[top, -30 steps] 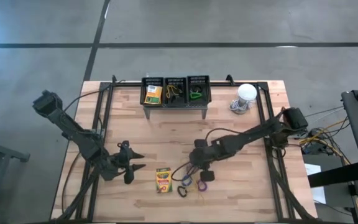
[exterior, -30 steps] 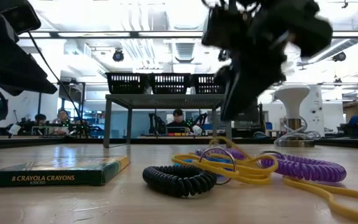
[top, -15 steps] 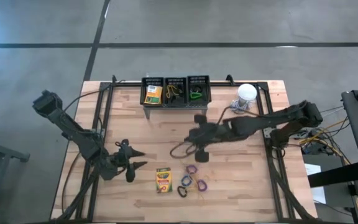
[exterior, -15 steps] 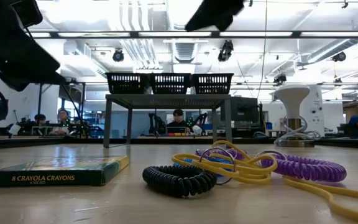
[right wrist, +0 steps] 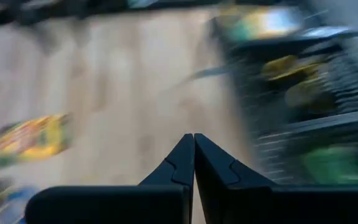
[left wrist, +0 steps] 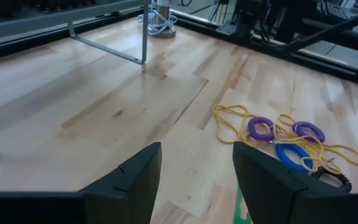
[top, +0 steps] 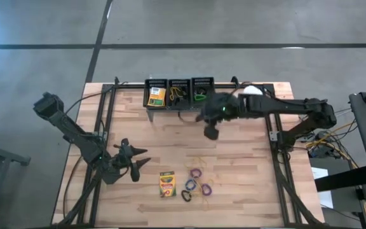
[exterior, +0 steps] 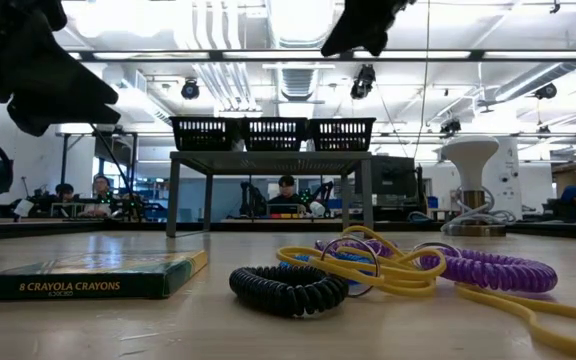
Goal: Pick & Place Office Desk Supplies
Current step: Put the top purple spring key chain into the right black bin
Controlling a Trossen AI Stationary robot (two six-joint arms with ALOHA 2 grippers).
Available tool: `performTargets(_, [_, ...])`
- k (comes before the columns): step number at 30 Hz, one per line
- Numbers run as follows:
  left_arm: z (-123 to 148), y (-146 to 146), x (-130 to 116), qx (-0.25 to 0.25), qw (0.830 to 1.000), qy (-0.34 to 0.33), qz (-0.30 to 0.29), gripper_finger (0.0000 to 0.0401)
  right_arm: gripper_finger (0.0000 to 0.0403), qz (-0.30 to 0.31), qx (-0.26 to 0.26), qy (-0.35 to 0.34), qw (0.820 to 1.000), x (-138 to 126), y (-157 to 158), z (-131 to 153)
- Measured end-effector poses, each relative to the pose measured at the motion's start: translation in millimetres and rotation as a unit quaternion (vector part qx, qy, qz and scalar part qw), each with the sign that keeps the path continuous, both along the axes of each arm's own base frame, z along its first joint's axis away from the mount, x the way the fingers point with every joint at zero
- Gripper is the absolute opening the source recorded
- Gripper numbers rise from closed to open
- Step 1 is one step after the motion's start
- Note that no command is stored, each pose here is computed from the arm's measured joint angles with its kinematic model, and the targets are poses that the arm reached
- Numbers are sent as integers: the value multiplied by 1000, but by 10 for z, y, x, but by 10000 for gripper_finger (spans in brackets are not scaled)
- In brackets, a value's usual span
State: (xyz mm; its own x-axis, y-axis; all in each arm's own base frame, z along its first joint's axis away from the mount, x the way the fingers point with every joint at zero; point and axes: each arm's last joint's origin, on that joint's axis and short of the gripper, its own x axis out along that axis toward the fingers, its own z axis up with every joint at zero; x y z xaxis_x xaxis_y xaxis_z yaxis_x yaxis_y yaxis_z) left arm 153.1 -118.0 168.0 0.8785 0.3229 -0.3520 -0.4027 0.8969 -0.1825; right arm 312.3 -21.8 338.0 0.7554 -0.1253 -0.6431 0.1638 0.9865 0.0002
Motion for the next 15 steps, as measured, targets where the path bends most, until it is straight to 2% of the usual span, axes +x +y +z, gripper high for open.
performTargets(3, [1,-1,1,-1,1000,-1,0,204,9,43,50,16,998,10,192,-221])
performTargets(6, [1,-1,1,-1,1000,-1,0,204,20,57,84,27,994,-6,411,-476])
performTargets(11, [0,-4,1,-4,1000,2,-4,204,64,58,142,22,988,-30,755,-930])
performTargets(15, [-1,-7,3,-7,1000,2,-7,204,103,73,162,11,984,-12,979,-1358])
